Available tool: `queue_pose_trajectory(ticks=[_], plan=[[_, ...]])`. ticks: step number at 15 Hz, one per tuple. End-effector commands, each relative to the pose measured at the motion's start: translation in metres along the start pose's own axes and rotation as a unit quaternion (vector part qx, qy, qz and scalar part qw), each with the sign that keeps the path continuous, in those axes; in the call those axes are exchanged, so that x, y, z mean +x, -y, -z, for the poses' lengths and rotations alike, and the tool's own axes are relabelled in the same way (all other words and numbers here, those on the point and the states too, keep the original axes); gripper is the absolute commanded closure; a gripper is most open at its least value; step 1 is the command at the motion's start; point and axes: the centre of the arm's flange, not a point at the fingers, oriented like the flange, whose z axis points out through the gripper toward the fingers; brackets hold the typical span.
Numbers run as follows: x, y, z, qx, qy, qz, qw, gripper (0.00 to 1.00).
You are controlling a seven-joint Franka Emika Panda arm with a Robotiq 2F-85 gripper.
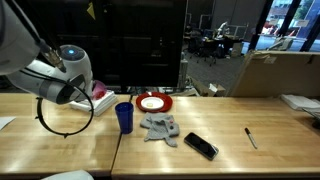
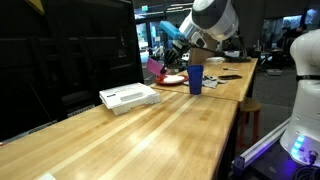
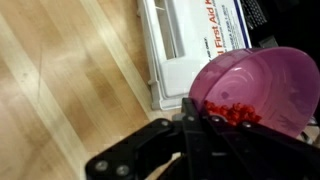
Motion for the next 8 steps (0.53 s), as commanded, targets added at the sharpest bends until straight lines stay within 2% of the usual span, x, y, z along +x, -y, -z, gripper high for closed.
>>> queue_pose_trajectory(ticks=[1, 4, 7, 8], plan=[[0.004, 0.016, 0.026, -0.074, 0.034, 0.064, 0.9946, 0.99], [0.016, 0.015, 0.039, -0.166, 0.024, 0.101, 0.9806, 0.99], [0.027, 0.003, 0.045, -0.251, -0.006, 0.123, 0.9601, 0.99], [0.027, -0.001, 0.025, -0.220, 0.003, 0.106, 0.9698, 0.99]])
